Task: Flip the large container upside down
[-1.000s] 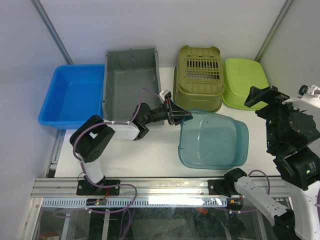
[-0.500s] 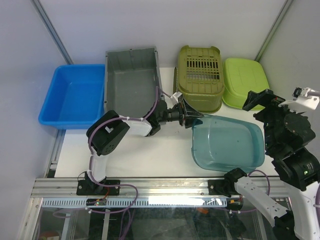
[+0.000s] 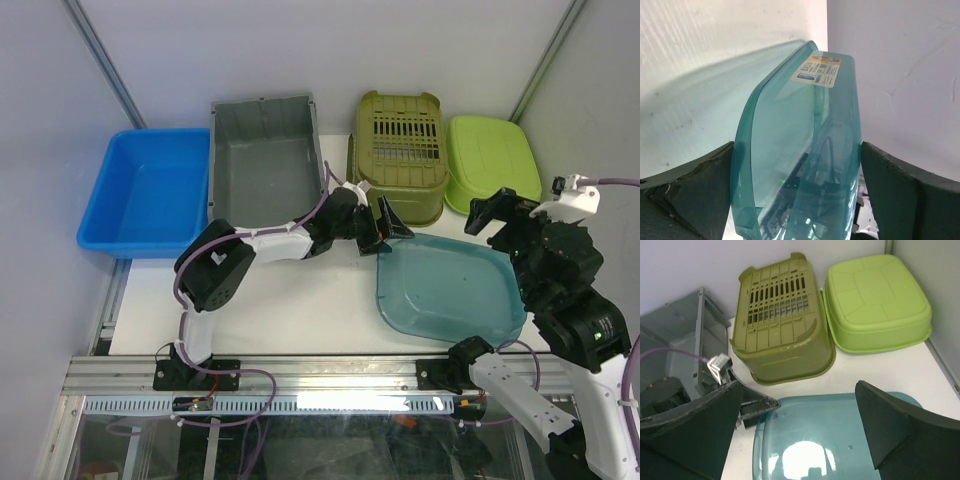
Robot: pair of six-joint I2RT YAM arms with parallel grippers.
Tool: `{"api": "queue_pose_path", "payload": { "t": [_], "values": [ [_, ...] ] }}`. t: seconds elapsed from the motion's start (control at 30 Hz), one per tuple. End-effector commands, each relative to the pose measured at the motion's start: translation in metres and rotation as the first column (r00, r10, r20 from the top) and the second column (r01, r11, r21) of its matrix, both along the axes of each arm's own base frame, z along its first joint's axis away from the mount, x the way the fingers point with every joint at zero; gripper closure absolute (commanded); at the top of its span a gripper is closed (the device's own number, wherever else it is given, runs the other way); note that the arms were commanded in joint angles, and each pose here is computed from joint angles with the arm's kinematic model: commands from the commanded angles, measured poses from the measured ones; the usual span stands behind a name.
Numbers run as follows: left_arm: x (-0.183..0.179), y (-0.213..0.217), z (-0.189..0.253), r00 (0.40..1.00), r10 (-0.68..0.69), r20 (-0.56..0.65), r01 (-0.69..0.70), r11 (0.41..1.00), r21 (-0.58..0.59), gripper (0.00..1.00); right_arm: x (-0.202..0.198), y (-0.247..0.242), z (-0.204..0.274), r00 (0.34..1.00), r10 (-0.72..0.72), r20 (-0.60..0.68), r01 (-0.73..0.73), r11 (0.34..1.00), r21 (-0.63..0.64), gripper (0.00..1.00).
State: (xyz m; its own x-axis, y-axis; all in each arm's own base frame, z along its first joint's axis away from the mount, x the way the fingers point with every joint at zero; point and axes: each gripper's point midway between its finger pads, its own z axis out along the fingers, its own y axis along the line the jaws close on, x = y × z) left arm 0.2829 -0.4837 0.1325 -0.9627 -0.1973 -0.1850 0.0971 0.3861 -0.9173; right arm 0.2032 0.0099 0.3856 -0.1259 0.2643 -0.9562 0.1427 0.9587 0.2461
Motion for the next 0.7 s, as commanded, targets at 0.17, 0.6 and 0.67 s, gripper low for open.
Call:
{"api": "queue_pose_path", "payload": {
  "t": [0.17, 0.6, 0.67],
  "values": [
    [-0.004, 0.011, 0.028, 0.954, -0.093, 0.286, 0.029, 0.975, 0.218, 0.01, 0.008, 0.024, -0.021, 0.994, 0.09, -0.059, -0.087, 0.995, 0.053, 0.01],
    [-0.031, 0.009, 0.062, 0.91, -0.136, 0.392, 0.088, 0.987, 0.136, 0.01, 0.007, 0.032, -0.027, 0.99, 0.114, -0.079, -0.107, 0.989, 0.098, 0.01],
    [-0.027, 0.015, 0.075, 0.926, -0.101, 0.364, 0.094, 0.995, 0.038, 0.01, 0.007, 0.033, -0.028, 0.989, 0.119, -0.083, -0.11, 0.989, 0.103, 0.01]
  ]
}}
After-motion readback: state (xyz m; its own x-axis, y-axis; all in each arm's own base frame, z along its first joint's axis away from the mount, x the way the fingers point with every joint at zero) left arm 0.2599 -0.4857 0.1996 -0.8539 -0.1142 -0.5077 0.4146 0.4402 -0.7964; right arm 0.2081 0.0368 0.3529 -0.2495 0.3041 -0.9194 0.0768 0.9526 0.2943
